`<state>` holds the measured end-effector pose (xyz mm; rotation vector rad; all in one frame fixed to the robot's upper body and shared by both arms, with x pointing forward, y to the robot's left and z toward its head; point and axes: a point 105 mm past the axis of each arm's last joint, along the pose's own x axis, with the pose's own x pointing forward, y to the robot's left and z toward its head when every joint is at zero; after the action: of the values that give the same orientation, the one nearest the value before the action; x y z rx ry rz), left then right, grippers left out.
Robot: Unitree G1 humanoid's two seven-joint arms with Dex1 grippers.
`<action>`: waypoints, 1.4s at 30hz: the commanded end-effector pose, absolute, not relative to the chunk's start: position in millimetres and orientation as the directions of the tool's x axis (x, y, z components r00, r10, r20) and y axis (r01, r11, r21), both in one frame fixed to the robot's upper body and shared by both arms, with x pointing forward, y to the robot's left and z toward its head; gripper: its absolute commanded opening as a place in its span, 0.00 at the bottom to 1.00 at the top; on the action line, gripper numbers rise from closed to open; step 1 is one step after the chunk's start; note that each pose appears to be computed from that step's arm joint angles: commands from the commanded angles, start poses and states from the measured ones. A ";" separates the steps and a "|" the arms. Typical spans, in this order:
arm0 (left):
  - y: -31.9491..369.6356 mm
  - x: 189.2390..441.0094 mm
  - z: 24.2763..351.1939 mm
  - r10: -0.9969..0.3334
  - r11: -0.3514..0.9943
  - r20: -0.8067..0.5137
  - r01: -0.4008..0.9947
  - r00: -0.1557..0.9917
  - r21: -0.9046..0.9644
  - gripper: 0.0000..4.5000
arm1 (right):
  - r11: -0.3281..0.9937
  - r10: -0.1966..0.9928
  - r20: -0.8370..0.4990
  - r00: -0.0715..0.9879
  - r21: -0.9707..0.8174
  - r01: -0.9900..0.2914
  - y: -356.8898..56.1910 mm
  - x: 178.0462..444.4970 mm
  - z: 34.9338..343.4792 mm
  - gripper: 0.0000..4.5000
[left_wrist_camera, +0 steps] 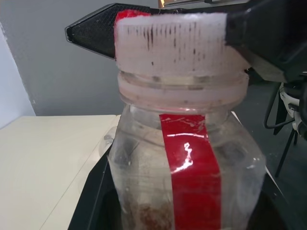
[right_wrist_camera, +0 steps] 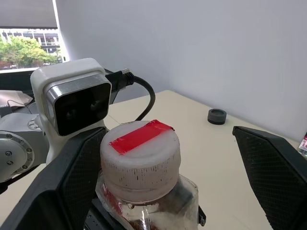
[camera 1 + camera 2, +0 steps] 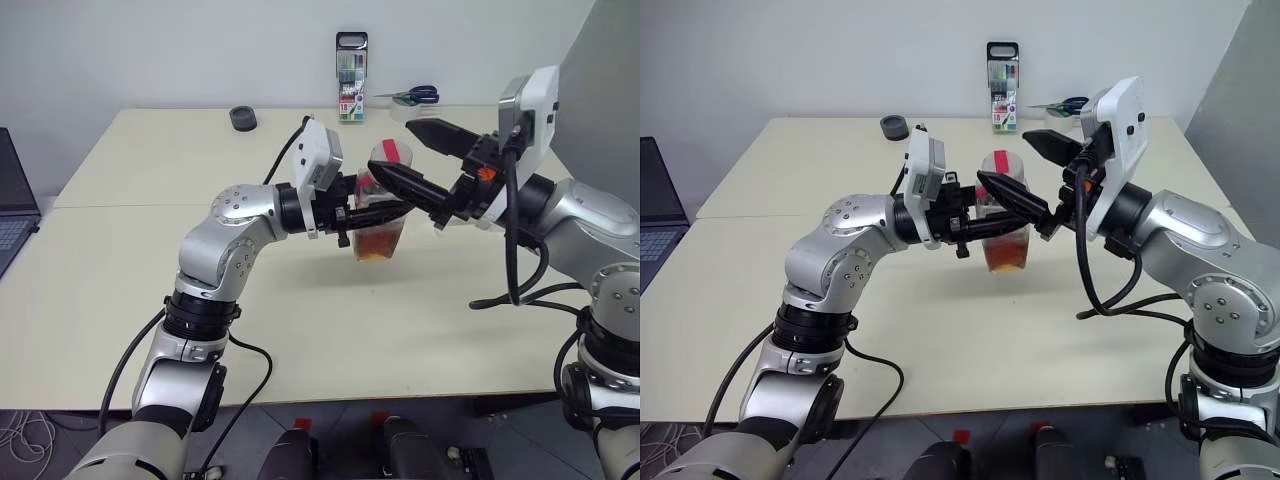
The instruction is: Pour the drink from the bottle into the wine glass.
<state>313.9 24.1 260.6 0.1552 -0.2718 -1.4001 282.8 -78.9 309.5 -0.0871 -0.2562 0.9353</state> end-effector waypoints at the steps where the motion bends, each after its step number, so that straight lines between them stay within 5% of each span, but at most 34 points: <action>1: 24.0 308.0 276.9 -0.985 0.154 0.127 0.932 0.119 0.327 0.39 | 0.627 0.778 0.228 0.586 -0.220 -0.747 -90.0 280.3 321.8 0.99; 24: 23.9 309.9 275.6 -0.984 0.163 0.128 0.933 0.127 0.322 0.39 | 0.665 0.746 0.178 0.641 -0.226 -0.712 -115.0 274.3 316.6 0.99; 42: 23.3 311.1 276.9 -0.982 0.169 0.133 0.930 0.131 0.326 0.39 | 0.525 0.850 0.158 0.503 -0.161 -0.836 -92.3 258.1 315.4 0.99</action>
<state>317.9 25.0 257.7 0.1444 -0.2595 -1.3896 261.1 -95.7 304.4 -0.0531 -0.1704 1.0080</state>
